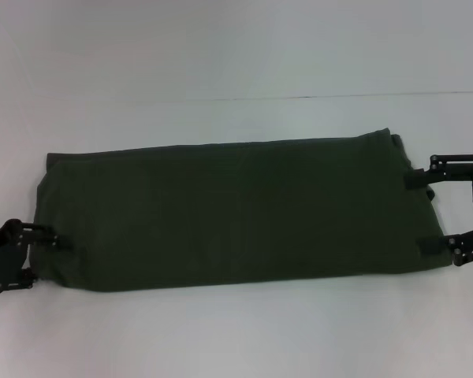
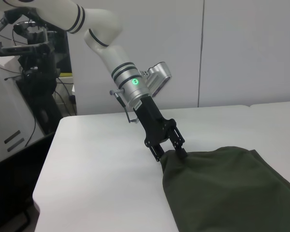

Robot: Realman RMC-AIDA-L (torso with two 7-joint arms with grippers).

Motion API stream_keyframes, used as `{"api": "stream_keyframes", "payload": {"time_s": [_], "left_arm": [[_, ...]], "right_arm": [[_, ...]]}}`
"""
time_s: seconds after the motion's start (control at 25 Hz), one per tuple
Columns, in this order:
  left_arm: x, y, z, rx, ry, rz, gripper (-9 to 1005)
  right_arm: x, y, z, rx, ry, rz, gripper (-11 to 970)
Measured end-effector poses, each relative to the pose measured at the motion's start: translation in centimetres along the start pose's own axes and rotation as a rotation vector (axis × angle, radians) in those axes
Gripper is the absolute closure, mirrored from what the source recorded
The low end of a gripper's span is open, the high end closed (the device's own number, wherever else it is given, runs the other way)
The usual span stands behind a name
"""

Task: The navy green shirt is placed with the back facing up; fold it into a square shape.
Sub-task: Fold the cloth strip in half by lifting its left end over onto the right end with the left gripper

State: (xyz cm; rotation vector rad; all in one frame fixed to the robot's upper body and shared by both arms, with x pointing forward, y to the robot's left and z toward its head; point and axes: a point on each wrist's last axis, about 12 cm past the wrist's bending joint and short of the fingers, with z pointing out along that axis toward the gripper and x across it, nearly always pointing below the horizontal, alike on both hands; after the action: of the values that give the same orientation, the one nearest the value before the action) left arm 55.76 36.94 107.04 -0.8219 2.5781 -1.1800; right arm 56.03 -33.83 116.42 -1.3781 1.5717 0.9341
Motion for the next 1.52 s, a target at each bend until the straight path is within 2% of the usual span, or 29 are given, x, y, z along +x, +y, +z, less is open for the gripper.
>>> {"api": "stream_keyframes", "payload": {"time_s": [0.16, 0.4, 0.52, 0.72, 0.92, 1.12, 1.36, 1.52], "left_arm": [[0.0, 0.0, 0.0, 0.000, -0.001, -0.001, 288], [0.0, 0.2, 0.2, -0.004, -0.008, -0.011, 461], [0.0, 0.4, 0.3, -0.006, -0.023, -0.032, 456], [-0.1, 0.5, 0.3, -0.006, -0.034, -0.046, 615], [-0.2, 0.5, 0.1, -0.001, -0.040, -0.050, 844], [-0.3, 0.6, -0.1, 0.000, -0.044, -0.047, 888], [-0.3, 1.3, -0.7, -0.008, -0.059, -0.024, 941], [-0.3, 1.6, -1.1, -0.017, -0.070, -0.009, 937]], "right_arm": [[0.0, 0.1, 0.0, -0.003, -0.003, 0.000, 15], [0.0, 0.1, 0.1, -0.004, -0.005, 0.000, 15], [0.0, 0.1, 0.1, -0.005, -0.006, -0.001, 15], [-0.1, 0.1, 0.2, -0.005, -0.006, -0.002, 16], [-0.1, 0.1, 0.2, -0.006, -0.006, 0.000, 16], [-0.2, 0.0, 0.2, 0.001, -0.008, 0.014, 16], [0.2, -0.2, 0.6, 0.072, -0.061, 0.048, 16], [0.6, 0.0, 0.9, 0.106, -0.103, 0.105, 17]]}}
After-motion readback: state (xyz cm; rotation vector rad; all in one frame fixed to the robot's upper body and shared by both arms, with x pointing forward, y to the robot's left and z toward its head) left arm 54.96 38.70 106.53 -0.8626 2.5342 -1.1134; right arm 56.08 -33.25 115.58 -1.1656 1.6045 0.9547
